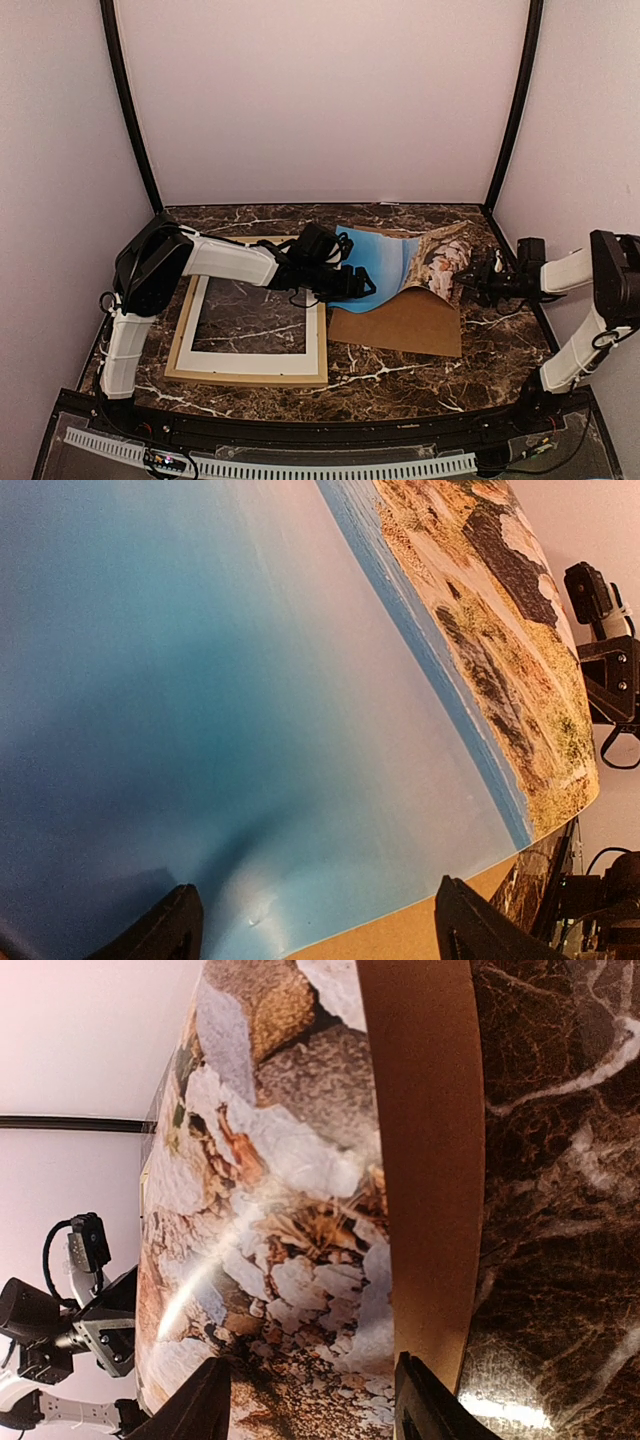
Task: Put the photo into the frame
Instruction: Pick up the photo from the backboard.
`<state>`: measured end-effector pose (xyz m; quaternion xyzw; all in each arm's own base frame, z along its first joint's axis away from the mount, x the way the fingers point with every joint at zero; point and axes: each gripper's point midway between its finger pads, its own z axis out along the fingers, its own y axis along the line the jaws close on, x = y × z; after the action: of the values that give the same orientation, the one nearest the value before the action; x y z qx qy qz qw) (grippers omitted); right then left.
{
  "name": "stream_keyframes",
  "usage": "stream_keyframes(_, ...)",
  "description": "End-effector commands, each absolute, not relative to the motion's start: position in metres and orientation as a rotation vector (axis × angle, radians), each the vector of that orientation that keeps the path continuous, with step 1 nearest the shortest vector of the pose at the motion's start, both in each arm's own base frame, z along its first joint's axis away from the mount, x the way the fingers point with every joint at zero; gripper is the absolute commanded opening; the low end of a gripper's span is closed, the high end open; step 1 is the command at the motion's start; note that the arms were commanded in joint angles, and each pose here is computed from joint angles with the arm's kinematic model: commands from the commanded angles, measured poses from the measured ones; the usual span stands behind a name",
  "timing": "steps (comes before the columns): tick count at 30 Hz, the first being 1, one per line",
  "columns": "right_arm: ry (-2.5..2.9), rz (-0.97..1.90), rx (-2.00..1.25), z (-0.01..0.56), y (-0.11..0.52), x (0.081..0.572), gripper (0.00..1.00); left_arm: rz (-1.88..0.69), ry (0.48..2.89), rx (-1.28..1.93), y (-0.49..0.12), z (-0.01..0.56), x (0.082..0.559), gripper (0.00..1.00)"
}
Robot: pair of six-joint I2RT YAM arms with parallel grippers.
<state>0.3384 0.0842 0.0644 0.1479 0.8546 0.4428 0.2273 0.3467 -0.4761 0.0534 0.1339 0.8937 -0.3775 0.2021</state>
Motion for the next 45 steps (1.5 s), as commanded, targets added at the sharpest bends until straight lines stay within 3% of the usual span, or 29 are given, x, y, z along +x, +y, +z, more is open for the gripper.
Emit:
stream_keyframes(1, 2.315, 1.229, 0.34, 0.082, 0.089, 0.344, 0.56, -0.875, 2.753, 0.357, -0.438, -0.018, 0.317, 0.83)
stream_keyframes(13, 2.268, 1.234, 0.279, 0.104, 0.091, 0.343, 0.55, -0.839, 2.759, 0.376, -0.437, -0.02, 0.319, 0.83)
stream_keyframes(27, 2.256, 1.235, 0.254, 0.115, 0.092, 0.339, 0.54, -0.597, 2.75, 0.583, -0.444, -0.02, 0.327, 0.83)
stream_keyframes(45, 2.2, 1.27, 0.204, 0.134, 0.096, 0.339, 0.5, -0.582, 2.784, 0.613, -0.446, -0.032, 0.319, 0.83)
